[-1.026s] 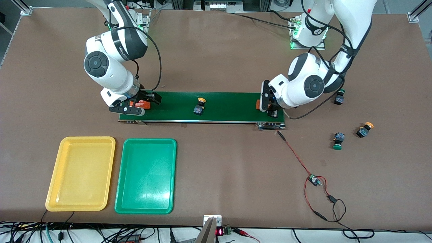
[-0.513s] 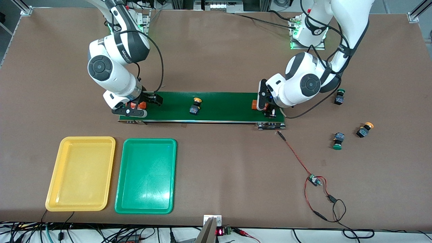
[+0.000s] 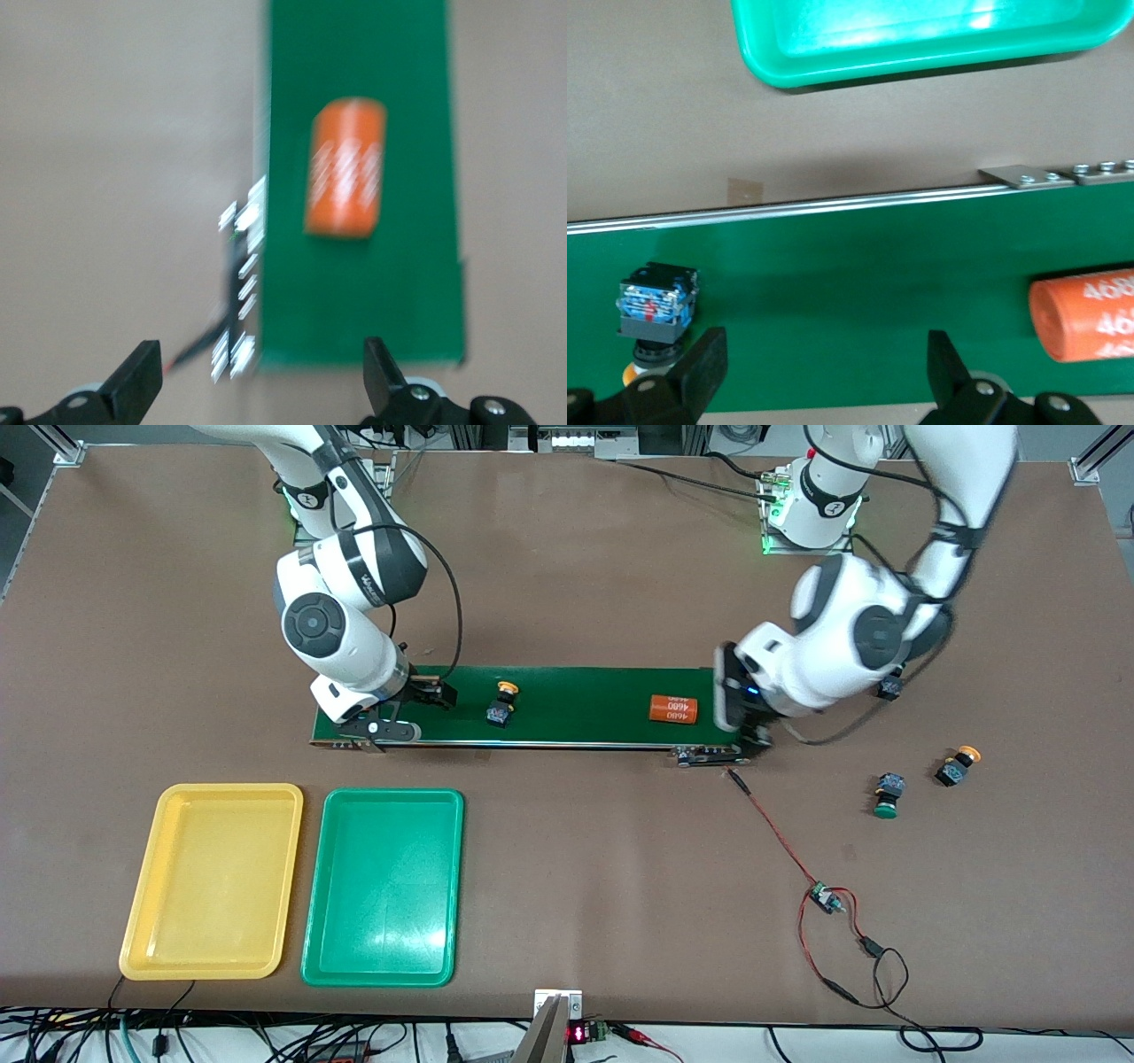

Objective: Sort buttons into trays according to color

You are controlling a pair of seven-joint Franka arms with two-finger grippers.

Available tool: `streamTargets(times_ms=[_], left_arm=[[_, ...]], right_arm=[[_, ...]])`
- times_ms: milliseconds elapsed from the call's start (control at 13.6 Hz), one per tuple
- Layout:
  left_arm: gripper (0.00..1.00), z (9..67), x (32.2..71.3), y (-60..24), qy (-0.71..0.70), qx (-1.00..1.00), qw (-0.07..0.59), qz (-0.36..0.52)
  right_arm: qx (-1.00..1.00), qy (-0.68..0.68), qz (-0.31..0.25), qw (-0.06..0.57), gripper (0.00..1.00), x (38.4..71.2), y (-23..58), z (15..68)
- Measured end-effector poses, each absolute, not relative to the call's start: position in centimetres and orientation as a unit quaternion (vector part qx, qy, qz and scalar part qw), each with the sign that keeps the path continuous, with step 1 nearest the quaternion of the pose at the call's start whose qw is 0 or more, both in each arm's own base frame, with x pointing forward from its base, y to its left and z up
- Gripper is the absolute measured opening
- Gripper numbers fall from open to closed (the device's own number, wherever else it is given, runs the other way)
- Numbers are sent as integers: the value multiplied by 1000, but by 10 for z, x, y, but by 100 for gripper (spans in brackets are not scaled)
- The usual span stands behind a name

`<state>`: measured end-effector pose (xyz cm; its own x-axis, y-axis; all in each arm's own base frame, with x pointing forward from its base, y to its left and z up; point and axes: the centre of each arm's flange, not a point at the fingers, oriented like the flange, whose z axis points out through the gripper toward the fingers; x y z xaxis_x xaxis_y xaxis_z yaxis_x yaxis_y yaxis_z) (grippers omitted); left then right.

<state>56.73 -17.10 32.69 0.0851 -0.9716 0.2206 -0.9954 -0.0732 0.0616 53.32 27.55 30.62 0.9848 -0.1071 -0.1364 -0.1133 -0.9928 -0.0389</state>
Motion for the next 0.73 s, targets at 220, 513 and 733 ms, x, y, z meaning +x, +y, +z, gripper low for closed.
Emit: streamTargets(times_ms=[220, 513, 733], left_arm=[[100, 337, 597, -70, -614, 783, 73, 67], [100, 294, 599, 24, -546, 833, 79, 38], [100, 267, 597, 78, -456, 886, 83, 26]], right_arm=[[-996, 57, 69, 23, 100, 537, 287, 299], [-995, 65, 69, 23, 100, 541, 292, 295], [-995, 66, 70, 22, 100, 542, 292, 291]])
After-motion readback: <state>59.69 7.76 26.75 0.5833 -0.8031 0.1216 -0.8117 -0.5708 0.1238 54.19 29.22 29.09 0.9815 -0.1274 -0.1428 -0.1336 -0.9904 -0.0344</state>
